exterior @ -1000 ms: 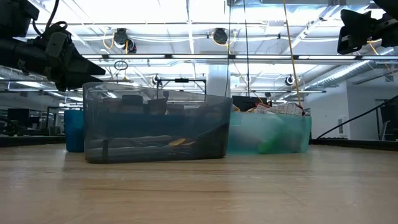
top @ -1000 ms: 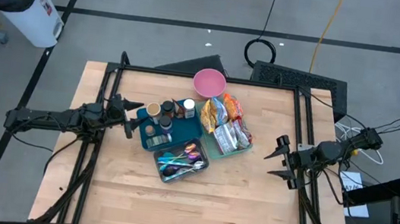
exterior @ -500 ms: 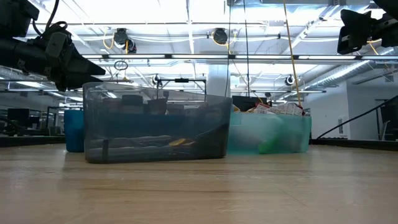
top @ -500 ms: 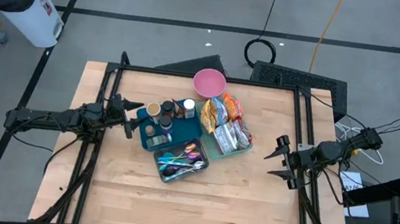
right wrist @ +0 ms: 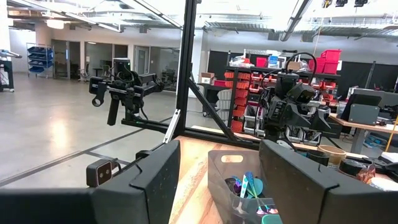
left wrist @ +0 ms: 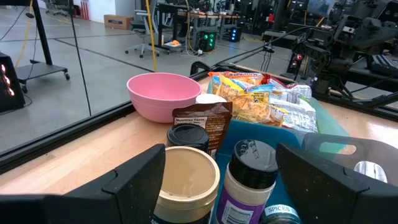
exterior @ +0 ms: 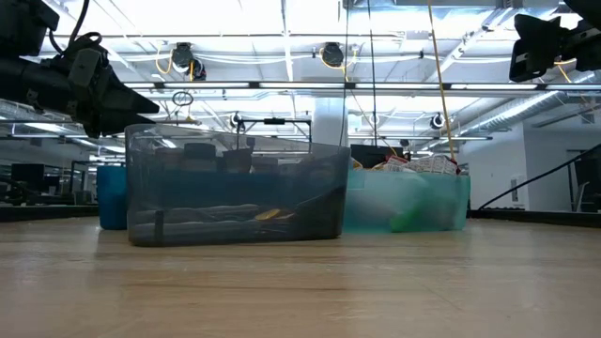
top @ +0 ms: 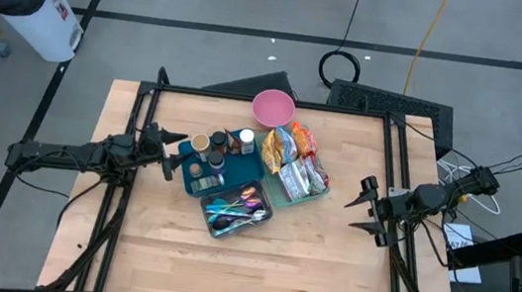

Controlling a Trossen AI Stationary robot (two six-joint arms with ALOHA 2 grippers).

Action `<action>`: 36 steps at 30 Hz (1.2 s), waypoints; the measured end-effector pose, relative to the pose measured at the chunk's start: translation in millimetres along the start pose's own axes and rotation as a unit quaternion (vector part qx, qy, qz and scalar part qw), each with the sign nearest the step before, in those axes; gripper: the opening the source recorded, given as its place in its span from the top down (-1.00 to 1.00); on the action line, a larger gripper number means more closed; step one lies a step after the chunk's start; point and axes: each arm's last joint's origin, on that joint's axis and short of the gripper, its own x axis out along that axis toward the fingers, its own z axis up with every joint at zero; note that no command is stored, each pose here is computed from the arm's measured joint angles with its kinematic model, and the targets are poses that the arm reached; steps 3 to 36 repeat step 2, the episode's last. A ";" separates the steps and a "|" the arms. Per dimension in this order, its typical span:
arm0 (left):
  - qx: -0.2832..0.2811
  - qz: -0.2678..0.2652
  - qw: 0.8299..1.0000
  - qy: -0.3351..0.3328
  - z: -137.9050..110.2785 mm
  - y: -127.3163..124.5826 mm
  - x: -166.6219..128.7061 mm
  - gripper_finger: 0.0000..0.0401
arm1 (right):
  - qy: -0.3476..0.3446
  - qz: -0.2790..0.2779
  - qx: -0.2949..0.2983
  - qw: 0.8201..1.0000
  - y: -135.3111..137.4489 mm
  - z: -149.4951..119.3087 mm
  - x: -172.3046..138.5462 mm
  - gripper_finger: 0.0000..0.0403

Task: Pick & Place Food Item
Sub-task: Return to Home Position

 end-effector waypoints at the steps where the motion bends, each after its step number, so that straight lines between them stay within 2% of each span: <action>1: 0.000 0.000 1.000 0.000 0.0 0.0 0.0 -0.54 | 0.000 0.000 0.000 1.000 0.0 0.0 0.0 -0.05; 36: 0.000 0.000 1.000 0.000 0.0 0.0 0.0 -0.54 | 0.000 0.000 0.000 1.000 0.0 0.0 0.0 -0.05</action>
